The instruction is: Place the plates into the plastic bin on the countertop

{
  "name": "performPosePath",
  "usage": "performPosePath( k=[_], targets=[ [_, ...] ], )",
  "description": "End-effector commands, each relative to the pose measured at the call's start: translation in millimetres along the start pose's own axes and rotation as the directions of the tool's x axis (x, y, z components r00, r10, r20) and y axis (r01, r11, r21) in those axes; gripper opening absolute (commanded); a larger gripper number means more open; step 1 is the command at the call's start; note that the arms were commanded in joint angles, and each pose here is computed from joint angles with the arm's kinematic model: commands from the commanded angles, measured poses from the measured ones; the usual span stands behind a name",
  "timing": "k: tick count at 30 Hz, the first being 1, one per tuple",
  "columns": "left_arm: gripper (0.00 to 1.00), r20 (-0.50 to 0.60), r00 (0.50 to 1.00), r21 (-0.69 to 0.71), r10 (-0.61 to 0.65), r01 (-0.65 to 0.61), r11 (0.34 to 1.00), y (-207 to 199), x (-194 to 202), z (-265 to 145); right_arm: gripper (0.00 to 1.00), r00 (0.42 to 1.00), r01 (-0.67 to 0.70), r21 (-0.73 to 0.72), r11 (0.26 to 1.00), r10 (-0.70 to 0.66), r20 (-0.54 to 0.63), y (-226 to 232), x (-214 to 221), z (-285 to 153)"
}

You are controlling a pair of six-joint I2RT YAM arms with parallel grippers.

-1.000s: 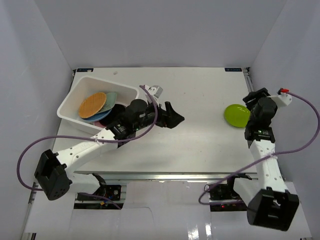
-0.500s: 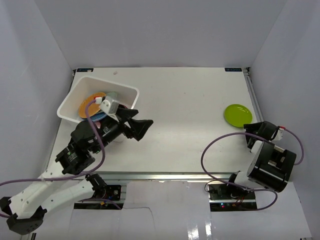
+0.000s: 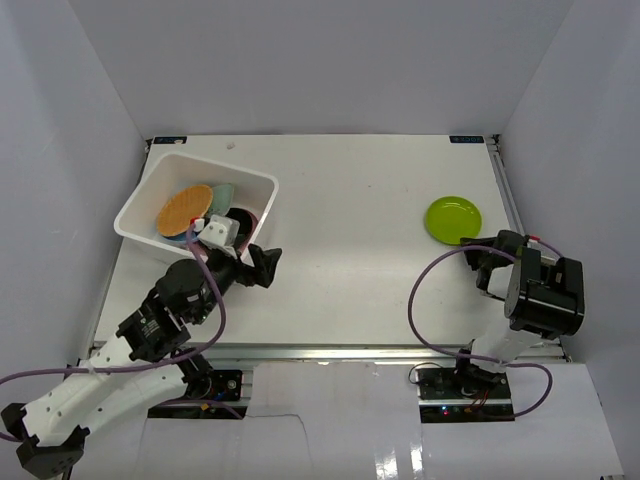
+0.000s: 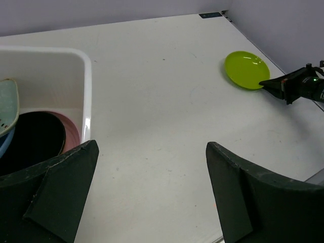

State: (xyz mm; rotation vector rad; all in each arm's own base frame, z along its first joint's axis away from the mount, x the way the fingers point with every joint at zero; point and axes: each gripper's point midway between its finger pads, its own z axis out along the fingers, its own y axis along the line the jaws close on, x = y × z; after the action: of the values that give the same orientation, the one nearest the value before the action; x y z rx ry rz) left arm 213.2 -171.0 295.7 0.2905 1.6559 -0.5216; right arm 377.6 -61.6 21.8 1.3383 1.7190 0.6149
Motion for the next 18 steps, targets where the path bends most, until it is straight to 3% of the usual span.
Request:
performPosePath(
  k=[1, 5, 9, 10, 12, 13, 15, 16, 18],
  targets=[
    [0.98, 0.079, 0.997, -0.076, 0.002, 0.004, 0.997, 17.9, -14.5, -11.0, 0.08, 0.996, 0.063, -0.127, 0.990, -0.055, 0.067, 49.5, -0.4, -12.0],
    [0.98, 0.150, 0.989, -0.131, -0.018, 0.038, 0.991, 32.9, -26.0, -21.9, 0.08, 0.983, 0.181, -0.326, 0.928, -0.159, 0.093, 128.2, 14.8, -48.6],
    [0.98, 0.212, 0.977, -0.228, -0.039, 0.089, 0.970, 55.7, -37.5, -32.7, 0.08, 0.948, 0.307, -0.533, 0.789, -0.301, 0.101, 214.5, 50.8, -93.4],
    [0.98, 0.231, 0.972, -0.241, -0.048, 0.105, 0.965, 59.9, -41.5, -36.1, 0.08, 0.933, 0.329, -0.624, 0.709, -0.347, 0.098, 258.1, 75.4, -116.5],
    [0.98, 0.265, 0.962, -0.268, -0.059, 0.133, 0.954, 69.1, -49.0, -39.0, 0.08, 0.887, 0.393, -0.665, 0.636, -0.453, 0.090, 286.7, 105.7, -129.4],
    [0.98, 0.275, 0.959, -0.267, -0.064, 0.141, 0.953, 70.6, -51.6, -39.4, 0.08, 0.871, 0.384, -0.744, 0.547, -0.481, 0.095, 330.8, 131.2, -159.3],
    [0.98, 0.302, 0.950, -0.278, -0.074, 0.162, 0.947, 79.0, -58.3, -41.7, 0.08, 0.832, 0.397, -0.769, 0.502, -0.550, 0.071, 350.7, 170.2, -161.4],
    [0.98, 0.321, 0.943, -0.302, -0.085, 0.188, 0.935, 87.9, -60.6, -43.6, 0.08, 0.818, 0.384, -0.825, 0.415, -0.567, 0.096, 388.9, 193.9, -191.6],
    [0.98, 0.348, 0.933, -0.294, -0.095, 0.205, 0.934, 90.7, -63.8, -46.6, 0.08, 0.767, 0.376, -0.830, 0.412, -0.640, 0.030, 395.3, 242.0, -179.9]
  ],
)
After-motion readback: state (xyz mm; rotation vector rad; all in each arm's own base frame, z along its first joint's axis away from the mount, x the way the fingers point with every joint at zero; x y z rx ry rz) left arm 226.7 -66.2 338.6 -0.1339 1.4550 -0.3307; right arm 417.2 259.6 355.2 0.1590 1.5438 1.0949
